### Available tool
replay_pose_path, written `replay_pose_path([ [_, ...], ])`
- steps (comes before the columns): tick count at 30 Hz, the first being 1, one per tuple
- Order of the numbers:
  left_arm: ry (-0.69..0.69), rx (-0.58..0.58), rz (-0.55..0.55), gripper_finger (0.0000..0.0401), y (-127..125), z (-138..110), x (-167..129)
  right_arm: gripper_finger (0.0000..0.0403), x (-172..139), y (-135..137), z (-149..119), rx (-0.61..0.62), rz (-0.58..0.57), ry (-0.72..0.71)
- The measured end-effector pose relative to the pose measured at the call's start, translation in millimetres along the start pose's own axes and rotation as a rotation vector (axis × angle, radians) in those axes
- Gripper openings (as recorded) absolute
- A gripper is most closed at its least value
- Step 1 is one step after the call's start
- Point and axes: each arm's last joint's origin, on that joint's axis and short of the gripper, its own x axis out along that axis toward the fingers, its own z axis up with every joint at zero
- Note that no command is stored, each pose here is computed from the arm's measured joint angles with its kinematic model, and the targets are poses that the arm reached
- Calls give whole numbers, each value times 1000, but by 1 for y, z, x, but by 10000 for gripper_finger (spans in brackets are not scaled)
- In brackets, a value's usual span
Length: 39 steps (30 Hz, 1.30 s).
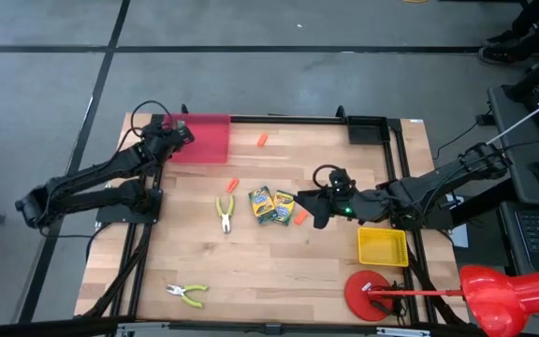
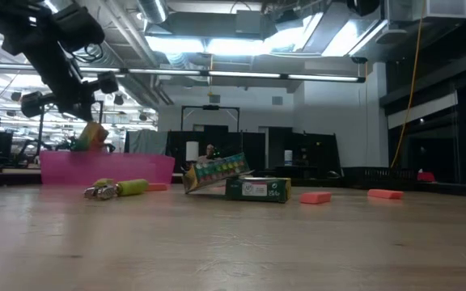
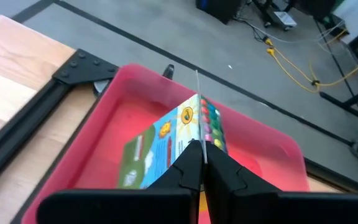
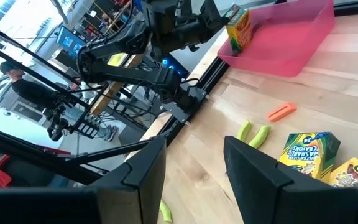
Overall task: Pick & Place School Supplies
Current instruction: Put the yellow crayon box into the pink bin
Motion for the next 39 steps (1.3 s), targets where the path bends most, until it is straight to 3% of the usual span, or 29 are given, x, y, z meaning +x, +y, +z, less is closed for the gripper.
replay_pose_path([
  [12,31,107,-65,2,-2,11,14,167,-3,2,-3,-13,-7,-21],
  [22,85,60,-103,2,18,-10,31,167,-7,5,-6,-6,0,-39],
  [39,32,-2,-46,2,24,-13,33,167,-11,8,-10,19,7,-39],
])
